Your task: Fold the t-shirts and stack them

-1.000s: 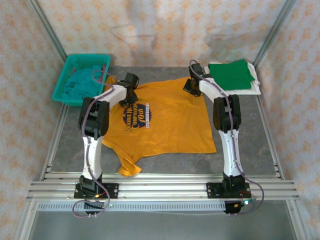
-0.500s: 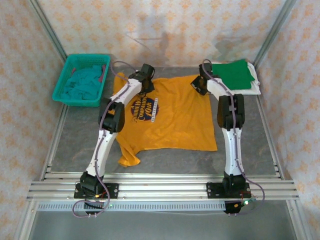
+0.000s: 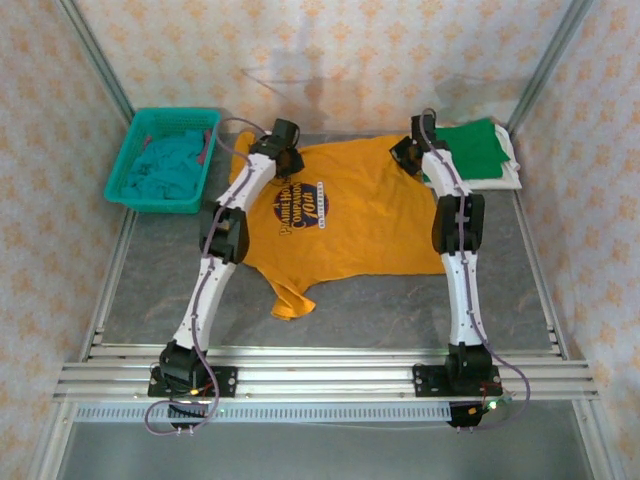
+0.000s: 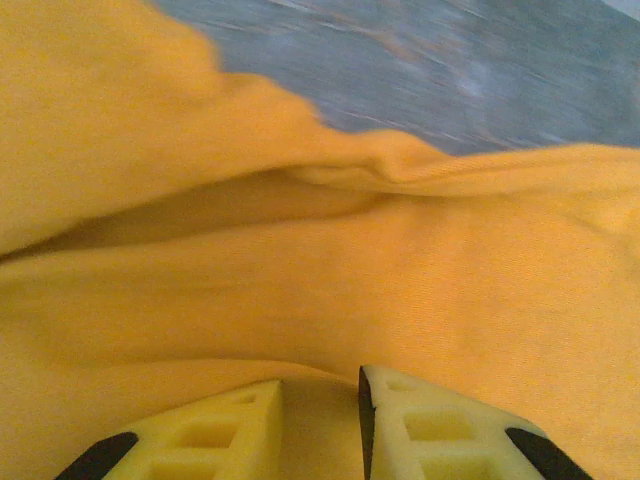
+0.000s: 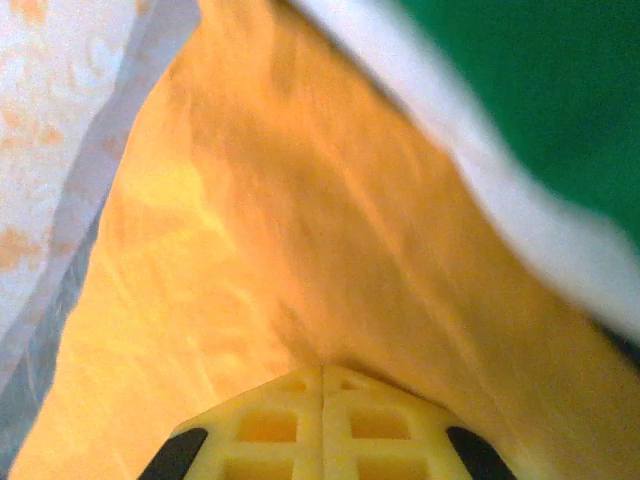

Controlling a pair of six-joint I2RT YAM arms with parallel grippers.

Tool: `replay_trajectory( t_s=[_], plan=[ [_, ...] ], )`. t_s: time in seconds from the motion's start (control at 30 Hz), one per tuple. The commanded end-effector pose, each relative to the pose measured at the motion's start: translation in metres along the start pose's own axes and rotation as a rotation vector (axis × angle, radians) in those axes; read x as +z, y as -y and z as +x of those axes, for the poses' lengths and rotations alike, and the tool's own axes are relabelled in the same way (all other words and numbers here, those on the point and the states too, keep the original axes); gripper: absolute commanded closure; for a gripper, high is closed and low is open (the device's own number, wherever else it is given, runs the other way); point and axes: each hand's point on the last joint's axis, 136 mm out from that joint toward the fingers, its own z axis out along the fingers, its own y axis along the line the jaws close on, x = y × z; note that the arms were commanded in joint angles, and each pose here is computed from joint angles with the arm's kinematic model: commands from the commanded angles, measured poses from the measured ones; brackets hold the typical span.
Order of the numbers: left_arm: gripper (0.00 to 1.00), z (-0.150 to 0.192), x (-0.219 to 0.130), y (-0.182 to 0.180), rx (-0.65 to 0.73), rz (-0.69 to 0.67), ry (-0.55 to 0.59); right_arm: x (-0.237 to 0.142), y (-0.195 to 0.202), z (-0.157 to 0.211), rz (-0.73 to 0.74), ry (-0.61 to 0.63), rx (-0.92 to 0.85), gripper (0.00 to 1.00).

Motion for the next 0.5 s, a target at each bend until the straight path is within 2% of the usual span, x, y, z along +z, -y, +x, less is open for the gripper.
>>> replay_trajectory(
  t_s=[0.0,0.1,0.27,0.3,0.37,0.47],
  plan=[
    [0.70,-0.046,-0.092,-0.006,0.055,-0.043,0.099,-0.073,-0.050,0.008,-0.062,-0.007,-0.091,1.00],
    [0.63,-0.035,-0.146,0.000,0.074,-0.001,0.154,-0.124,-0.059,0.021,-0.082,0.032,-0.140,0.99],
    [0.60,0.034,-0.202,-0.038,0.024,0.007,0.152,-0.183,-0.030,0.057,-0.059,0.114,-0.222,0.93],
    [0.60,0.055,-0.203,-0.048,-0.007,0.019,0.125,-0.191,-0.018,0.068,-0.036,0.119,-0.248,0.92],
    [0.58,0.091,-0.206,-0.057,0.017,0.028,0.044,-0.203,0.011,0.084,0.017,0.123,-0.270,0.91],
    [0.56,0.159,-0.223,-0.057,0.183,-0.034,-0.119,-0.219,0.061,0.104,0.116,0.137,-0.281,0.86]
  ],
)
